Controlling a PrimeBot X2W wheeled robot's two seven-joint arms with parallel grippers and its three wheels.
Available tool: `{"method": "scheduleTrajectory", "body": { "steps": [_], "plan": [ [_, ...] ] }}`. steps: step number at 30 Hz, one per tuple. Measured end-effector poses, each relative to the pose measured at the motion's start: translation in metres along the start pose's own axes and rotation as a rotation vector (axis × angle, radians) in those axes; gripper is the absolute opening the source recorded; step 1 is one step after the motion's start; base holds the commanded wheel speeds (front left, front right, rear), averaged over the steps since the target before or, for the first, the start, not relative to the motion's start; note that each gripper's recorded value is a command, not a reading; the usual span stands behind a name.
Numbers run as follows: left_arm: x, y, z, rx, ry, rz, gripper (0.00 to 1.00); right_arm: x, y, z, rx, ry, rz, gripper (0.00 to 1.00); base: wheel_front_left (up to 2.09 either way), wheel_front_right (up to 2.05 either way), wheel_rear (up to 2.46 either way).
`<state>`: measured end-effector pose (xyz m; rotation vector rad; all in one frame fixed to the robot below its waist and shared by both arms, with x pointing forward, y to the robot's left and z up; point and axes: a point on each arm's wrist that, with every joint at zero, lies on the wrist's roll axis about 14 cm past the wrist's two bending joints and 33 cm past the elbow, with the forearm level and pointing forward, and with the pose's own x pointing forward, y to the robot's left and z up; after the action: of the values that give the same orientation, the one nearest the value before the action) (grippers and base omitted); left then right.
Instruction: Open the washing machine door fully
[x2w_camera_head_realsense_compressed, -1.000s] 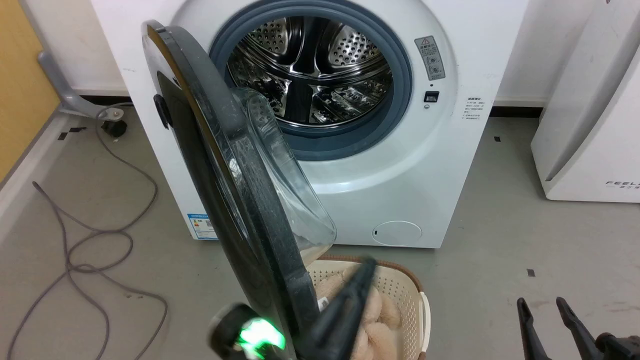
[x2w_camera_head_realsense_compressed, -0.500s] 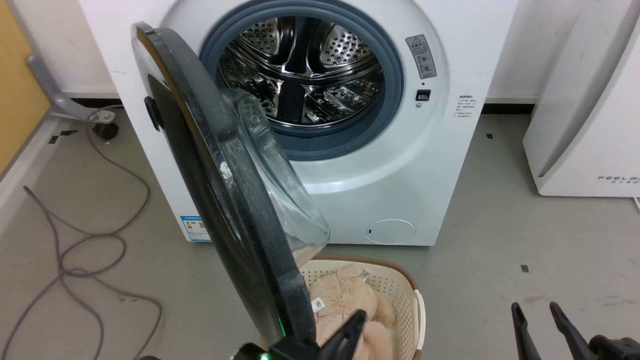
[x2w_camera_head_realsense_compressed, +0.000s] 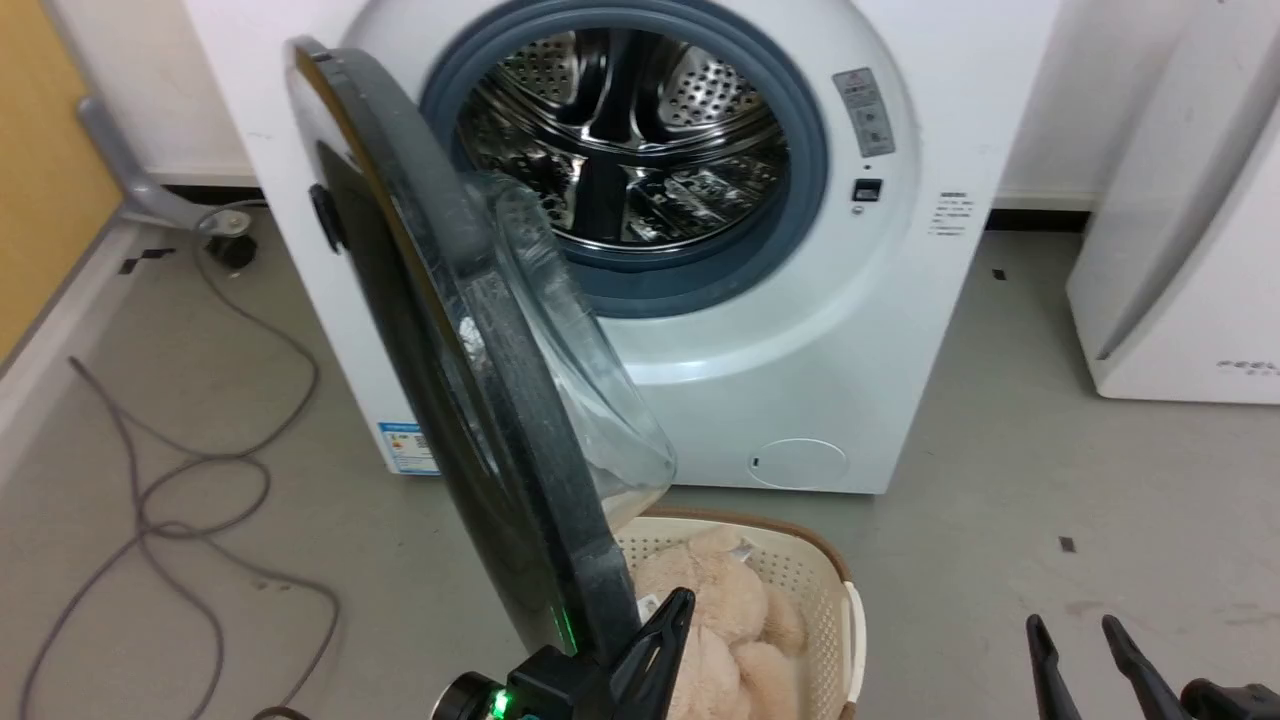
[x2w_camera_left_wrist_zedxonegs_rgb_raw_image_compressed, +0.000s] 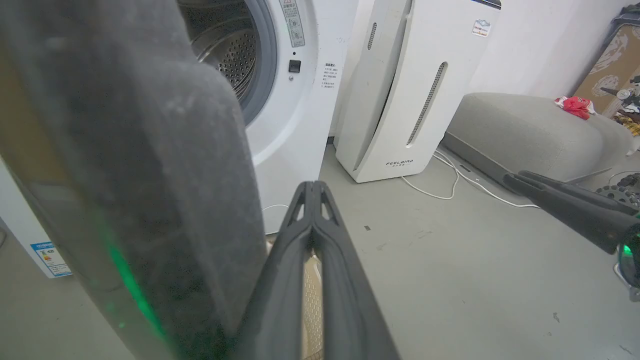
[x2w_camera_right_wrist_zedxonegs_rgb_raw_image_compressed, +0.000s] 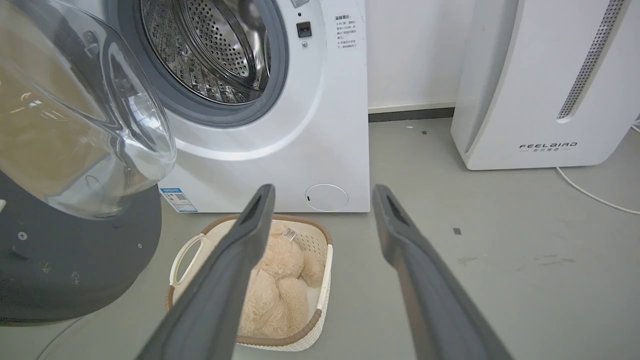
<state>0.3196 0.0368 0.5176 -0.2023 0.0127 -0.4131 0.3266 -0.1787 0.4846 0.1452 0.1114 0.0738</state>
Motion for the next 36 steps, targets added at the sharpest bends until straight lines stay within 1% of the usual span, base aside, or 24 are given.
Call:
{"method": "scheduleTrajectory", "body": {
  "steps": [9,16,22,29,36],
  "plan": [
    [-0.014,0.020,0.008,-0.010,-0.035,0.101,0.00,0.017,0.020,-0.002,-0.008,0.011,0.072,1.00,0.00,0.00,0.00],
    [-0.038,0.048,0.018,-0.037,-0.081,0.245,0.00,0.037,0.044,-0.003,-0.028,0.021,0.154,1.00,0.00,0.00,0.00],
    [-0.069,0.083,0.025,-0.051,-0.120,0.420,0.00,0.054,0.076,-0.008,-0.039,0.039,0.253,1.00,0.00,0.00,0.00],
    [-0.106,0.130,0.027,-0.036,-0.146,0.614,0.00,0.070,0.103,-0.014,-0.034,0.058,0.330,1.00,0.00,0.00,0.00],
    [-0.130,0.190,0.041,0.016,-0.193,0.779,0.00,0.075,0.105,-0.024,-0.039,0.082,0.339,1.00,0.00,0.00,0.00]
  ]
}}
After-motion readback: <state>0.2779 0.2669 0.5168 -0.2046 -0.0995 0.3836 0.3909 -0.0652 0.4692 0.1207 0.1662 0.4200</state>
